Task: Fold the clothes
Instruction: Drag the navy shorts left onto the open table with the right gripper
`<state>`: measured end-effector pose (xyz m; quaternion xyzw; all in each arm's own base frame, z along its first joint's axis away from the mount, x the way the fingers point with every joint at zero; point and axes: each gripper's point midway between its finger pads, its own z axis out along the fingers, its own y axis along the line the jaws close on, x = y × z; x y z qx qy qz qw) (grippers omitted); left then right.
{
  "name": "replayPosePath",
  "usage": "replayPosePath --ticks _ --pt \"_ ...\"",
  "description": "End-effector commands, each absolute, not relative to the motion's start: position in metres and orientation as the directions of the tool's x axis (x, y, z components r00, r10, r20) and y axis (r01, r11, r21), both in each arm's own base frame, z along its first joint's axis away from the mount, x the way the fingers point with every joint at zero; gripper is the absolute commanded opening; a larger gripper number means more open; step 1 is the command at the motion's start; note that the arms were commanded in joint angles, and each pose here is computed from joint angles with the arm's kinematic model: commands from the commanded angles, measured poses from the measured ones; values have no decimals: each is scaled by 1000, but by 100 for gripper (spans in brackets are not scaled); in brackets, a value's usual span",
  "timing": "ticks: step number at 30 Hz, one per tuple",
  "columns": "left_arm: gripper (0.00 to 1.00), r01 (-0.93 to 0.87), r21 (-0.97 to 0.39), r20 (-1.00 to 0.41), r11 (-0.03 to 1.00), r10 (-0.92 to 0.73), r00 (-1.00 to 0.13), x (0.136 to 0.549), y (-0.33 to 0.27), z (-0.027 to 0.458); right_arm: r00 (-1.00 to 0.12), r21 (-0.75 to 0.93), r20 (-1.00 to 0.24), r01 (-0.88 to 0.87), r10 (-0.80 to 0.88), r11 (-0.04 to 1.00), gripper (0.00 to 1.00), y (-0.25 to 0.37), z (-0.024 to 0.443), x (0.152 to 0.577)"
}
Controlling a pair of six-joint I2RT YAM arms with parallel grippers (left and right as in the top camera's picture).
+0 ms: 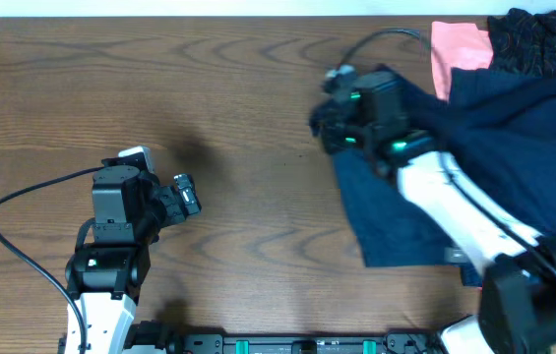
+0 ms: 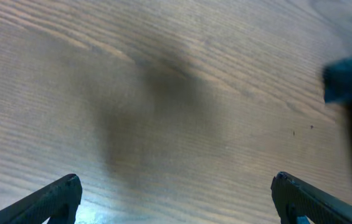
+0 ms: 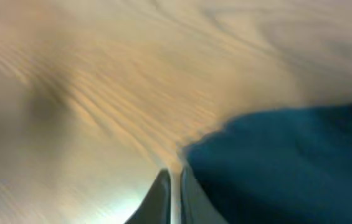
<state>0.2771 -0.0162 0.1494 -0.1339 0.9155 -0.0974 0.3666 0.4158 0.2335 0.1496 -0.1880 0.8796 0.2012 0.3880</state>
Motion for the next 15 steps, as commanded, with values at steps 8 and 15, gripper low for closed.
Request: replayPosePath --ticks 8,15 --pt "98 -148 -313 -656 938 -326 -680 282 -23 161 -607 316 -795 -445 -22 838 39 303 157 413" --pt "98 -80 -413 -612 907 -341 -713 278 -45 163 -795 -14 -567 -255 -218 967 99 188 100 381"
